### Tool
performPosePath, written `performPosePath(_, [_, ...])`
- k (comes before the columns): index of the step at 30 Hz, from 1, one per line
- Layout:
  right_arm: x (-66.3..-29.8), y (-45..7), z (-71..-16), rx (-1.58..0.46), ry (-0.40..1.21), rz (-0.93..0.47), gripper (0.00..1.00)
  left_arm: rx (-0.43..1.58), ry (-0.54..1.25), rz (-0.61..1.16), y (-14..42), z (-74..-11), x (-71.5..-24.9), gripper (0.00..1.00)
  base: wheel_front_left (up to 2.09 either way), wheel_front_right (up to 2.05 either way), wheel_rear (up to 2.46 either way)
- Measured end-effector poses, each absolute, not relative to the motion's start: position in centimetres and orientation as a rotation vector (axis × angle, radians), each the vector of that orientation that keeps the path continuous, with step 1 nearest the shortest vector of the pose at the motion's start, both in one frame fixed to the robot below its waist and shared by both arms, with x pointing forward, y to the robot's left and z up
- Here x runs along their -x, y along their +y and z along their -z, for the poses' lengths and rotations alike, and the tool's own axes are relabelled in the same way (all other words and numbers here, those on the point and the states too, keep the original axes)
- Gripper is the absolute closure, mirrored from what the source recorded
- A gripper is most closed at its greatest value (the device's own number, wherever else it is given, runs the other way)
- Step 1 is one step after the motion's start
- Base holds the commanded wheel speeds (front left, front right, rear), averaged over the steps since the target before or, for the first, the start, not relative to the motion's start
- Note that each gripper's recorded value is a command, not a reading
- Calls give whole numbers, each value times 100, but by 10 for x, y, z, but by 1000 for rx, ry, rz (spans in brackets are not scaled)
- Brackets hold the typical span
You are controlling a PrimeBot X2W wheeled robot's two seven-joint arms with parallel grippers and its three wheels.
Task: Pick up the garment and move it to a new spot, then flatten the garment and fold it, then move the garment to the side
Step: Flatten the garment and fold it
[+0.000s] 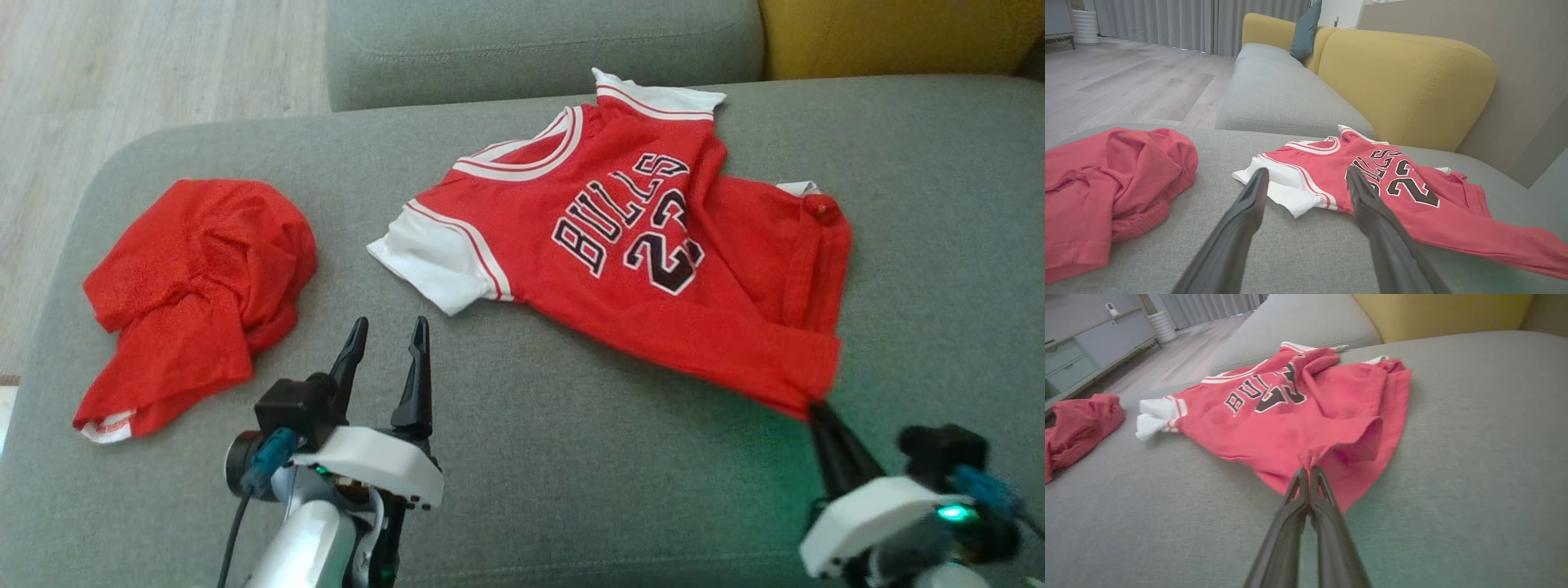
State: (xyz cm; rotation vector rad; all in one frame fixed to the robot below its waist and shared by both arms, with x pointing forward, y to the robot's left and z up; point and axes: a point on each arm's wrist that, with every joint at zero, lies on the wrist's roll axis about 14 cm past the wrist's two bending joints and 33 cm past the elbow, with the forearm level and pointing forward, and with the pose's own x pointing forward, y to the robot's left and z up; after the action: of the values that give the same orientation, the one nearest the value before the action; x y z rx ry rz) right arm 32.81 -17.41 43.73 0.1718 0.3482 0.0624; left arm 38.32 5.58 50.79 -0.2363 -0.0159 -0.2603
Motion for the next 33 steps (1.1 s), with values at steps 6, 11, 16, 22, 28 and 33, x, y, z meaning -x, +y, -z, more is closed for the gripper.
performPosePath(6, [-323,-226,-439,-113,336,86,100,228,-25,262,56,-510,-382,0,0,0,0])
performPosePath(11, [-314,-264,-438,-73,331,200,100,228,-20,266,55,-509,-380,0,0,0,0])
performPosePath(16, [-311,-269,-432,-72,335,221,0,228,-10,276,51,-506,-380,0,0,0,0])
performPosePath(22, [-330,-262,-453,-120,218,201,0,230,1,280,49,-502,-380,0,0,0,0])
performPosePath(28, [-350,-223,-489,-174,42,83,0,230,5,276,50,-501,-381,0,0,0,0])
performPosePath(33, [-354,-215,-487,-176,37,59,0,229,14,276,51,-497,-383,0,0,0,0])
